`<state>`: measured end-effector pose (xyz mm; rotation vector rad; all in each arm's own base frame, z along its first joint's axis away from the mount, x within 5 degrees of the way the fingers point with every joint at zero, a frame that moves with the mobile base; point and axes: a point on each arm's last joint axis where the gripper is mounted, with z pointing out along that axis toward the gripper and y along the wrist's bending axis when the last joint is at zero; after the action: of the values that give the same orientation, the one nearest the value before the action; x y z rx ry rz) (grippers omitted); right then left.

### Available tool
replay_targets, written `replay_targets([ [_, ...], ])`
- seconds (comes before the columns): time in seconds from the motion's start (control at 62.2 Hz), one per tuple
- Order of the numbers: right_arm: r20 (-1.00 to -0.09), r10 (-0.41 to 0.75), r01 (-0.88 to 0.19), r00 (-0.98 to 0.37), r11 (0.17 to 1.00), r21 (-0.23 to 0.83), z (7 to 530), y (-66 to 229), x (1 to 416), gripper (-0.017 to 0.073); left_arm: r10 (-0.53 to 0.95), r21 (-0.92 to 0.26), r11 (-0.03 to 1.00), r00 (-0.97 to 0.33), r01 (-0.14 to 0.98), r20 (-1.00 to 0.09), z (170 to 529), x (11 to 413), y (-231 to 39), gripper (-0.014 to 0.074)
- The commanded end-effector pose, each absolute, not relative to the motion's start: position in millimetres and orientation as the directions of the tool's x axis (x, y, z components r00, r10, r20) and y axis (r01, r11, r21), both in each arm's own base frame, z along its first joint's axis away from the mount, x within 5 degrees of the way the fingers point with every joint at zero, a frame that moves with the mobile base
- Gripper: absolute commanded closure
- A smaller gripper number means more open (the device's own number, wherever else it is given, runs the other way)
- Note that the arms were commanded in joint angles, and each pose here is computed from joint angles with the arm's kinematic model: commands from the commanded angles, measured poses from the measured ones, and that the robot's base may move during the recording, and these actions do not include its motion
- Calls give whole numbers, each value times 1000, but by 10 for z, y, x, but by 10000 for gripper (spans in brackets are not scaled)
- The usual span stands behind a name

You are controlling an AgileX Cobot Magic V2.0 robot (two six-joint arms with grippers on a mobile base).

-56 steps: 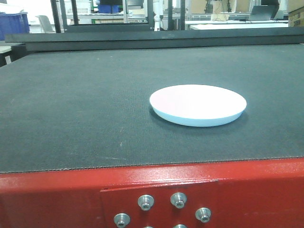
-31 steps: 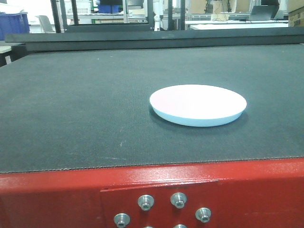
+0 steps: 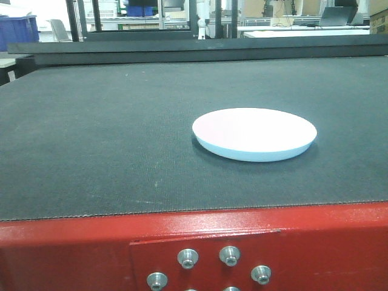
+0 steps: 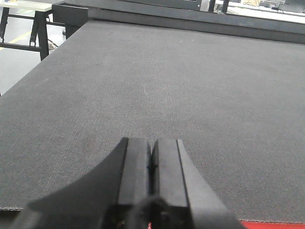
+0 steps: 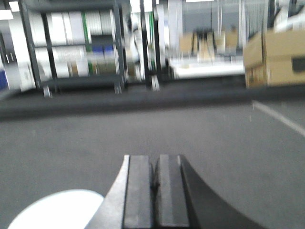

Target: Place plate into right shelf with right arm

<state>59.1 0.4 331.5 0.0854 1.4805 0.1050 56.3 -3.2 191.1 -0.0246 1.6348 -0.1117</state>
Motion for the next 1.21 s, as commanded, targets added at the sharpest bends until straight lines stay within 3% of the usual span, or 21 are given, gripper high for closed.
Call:
replay_targets([
  [0.0, -990, 126, -19, 62, 992, 125, 3623, 8, 755, 505, -94, -93, 994, 14, 62, -995, 1959, 562, -34, 640],
  [0.145, -973, 141, -15, -184, 989, 146, 3805, 47, 1182, 505, -94, -93, 994, 14, 62, -995, 1959, 562, -34, 640],
  [0.354, -845, 168, -46, -507, 974, 222, 3610, 245, 1820, 505, -94, -93, 994, 14, 62, -995, 1959, 562, -34, 640],
  [0.579, -733, 154, -72, -663, 961, 268, 3171, 523, 2320, 504, -94, -93, 994, 14, 62, -995, 1959, 562, -34, 640],
  [0.707, -709, 166, -74, -685, 953, 294, 2980, 648, 2524, 493, -94, -93, 994, 14, 62, -995, 1959, 562, -34, 640],
  [0.756, -709, 169, -75, -685, 951, 300, 2926, 687, 2583, 452, -94, -93, 994, 14, 62, -995, 1959, 562, -34, 640],
  [0.981, -731, 185, -71, -657, 950, 304, 2716, 781, 2837, 104, -94, -93, 994, 14, 62, -995, 1959, 562, -34, 640],
  [1.19, -671, 217, -25, -708, 943, 332, 2497, 859, 3098, -35, -94, -93, 994, 14, 62, -995, 1959, 562, -34, 640],
])
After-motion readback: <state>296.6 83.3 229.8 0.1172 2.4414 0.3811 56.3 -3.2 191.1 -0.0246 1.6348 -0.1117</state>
